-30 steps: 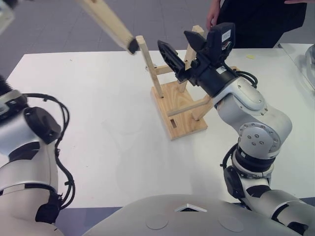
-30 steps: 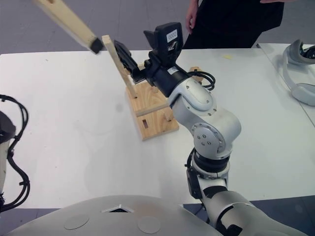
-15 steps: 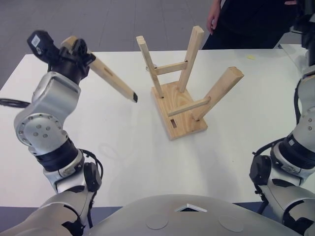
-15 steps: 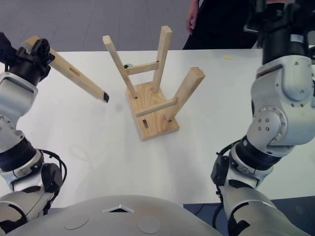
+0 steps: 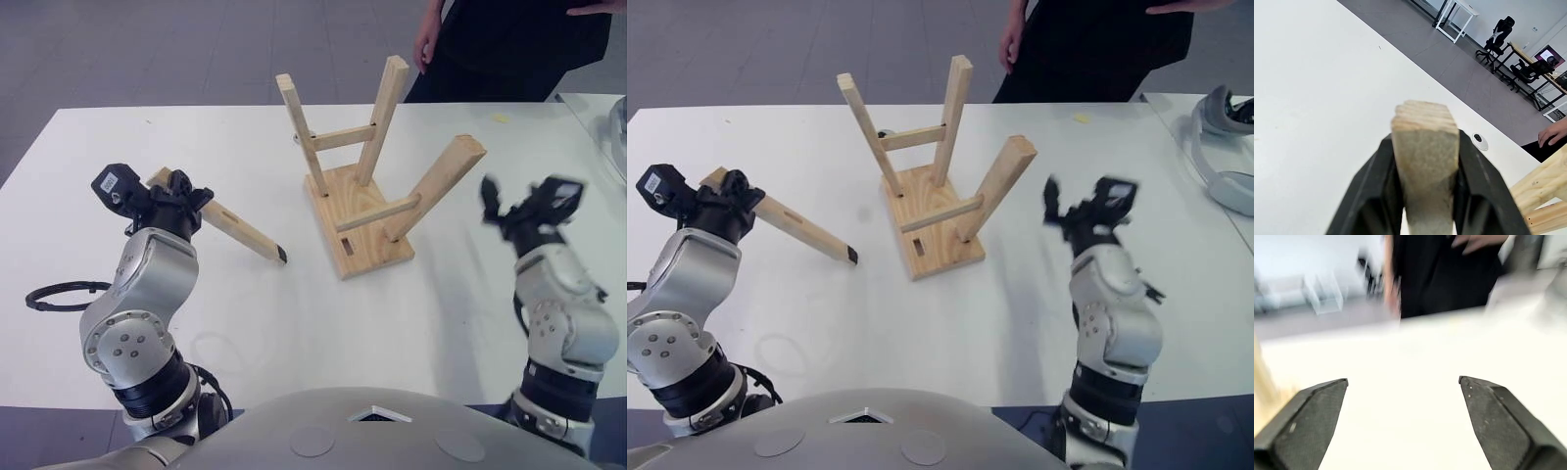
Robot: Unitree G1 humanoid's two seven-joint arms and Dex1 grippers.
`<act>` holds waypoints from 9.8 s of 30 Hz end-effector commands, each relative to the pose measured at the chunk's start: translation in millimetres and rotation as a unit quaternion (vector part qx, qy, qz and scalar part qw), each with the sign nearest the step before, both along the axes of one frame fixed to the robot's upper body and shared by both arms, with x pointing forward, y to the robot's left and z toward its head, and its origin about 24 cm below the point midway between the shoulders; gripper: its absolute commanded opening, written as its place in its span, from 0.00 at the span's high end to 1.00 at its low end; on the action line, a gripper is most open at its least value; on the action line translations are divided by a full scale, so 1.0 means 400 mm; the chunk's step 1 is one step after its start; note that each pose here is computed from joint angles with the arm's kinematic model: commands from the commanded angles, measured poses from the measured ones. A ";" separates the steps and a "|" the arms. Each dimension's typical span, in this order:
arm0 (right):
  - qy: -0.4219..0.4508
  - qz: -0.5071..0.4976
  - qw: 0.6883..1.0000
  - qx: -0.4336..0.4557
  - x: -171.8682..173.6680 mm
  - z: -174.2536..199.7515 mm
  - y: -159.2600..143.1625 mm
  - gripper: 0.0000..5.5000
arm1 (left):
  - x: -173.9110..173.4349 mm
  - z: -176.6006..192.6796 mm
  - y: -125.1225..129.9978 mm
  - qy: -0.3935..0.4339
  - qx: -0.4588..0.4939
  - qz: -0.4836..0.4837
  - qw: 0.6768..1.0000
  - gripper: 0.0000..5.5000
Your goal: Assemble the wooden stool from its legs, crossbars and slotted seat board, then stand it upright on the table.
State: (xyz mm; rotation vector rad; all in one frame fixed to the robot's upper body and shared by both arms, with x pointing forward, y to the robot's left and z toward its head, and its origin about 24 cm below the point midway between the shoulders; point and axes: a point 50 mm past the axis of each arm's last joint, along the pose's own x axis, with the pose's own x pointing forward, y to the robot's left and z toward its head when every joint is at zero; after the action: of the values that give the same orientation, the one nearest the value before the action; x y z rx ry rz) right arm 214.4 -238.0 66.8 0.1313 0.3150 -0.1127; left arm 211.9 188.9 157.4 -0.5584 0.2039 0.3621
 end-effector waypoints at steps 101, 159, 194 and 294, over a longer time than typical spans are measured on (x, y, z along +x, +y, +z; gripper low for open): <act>0.141 0.337 0.931 -0.027 -0.029 -0.121 0.151 0.23 | 0.012 0.011 -0.065 -0.132 -0.031 -0.082 0.987 0.81; 0.111 0.337 0.933 -0.051 -0.001 -0.103 0.155 0.23 | 0.021 -0.026 -0.165 -0.135 0.134 -0.192 0.963 0.81; 0.077 0.326 0.941 -0.051 0.053 -0.102 0.194 0.23 | 0.010 -0.221 -0.201 0.069 0.180 -0.441 0.876 0.80; -0.153 0.203 0.967 -0.031 0.033 0.200 0.239 0.23 | 0.072 -0.056 -0.357 -0.109 0.118 -0.566 0.809 0.23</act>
State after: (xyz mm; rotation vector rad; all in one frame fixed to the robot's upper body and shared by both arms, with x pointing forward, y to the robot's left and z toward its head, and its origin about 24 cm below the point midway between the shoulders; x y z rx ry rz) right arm 222.2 -145.3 135.9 0.0213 0.0844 0.2897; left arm 239.8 37.8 148.1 -0.1772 0.1610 -0.8833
